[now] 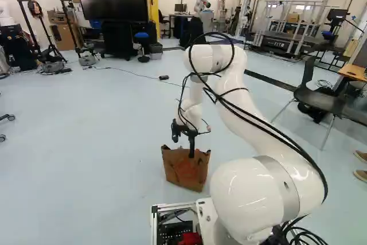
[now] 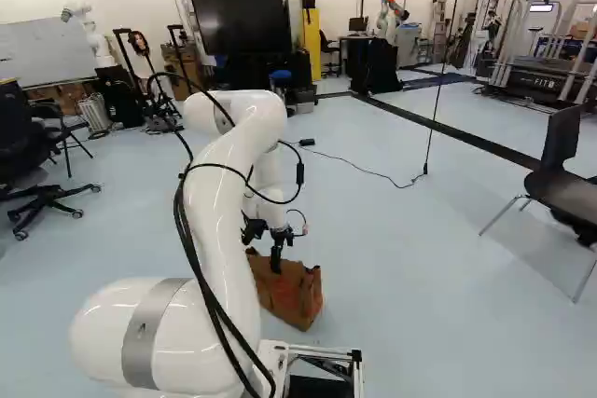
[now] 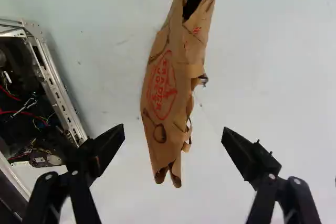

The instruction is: Pick up the grocery bag from the ground

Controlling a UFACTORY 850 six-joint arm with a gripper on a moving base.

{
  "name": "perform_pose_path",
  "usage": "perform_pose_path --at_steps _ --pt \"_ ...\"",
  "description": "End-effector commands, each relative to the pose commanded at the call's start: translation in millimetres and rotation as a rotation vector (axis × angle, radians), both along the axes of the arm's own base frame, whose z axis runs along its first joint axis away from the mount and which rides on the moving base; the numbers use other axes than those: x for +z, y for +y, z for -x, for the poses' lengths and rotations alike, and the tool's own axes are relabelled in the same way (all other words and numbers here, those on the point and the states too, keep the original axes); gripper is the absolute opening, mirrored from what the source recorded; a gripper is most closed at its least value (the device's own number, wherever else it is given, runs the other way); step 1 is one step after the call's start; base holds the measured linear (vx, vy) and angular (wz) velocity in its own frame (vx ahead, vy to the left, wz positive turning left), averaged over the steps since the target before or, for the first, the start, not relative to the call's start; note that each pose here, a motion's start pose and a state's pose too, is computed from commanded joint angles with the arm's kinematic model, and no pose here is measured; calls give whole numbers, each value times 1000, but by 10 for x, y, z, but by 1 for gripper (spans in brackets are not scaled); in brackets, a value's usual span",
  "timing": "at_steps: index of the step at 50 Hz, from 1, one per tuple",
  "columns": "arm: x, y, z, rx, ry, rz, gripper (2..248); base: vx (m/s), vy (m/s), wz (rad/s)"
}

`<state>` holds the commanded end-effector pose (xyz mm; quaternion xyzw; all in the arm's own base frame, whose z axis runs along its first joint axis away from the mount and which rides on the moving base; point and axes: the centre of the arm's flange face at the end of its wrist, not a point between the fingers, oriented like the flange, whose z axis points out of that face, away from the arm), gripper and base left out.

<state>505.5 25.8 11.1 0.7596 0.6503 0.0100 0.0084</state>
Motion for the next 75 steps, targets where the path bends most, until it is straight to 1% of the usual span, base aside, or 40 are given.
perform_pose_path --at_steps 8,17,75 --pt "-123 0 9 0 32 1 247 0 0 0" --pt "-261 1 1 0 46 1 247 0 0 0" --pt "-1140 4 -54 0 78 3 247 0 0 0"
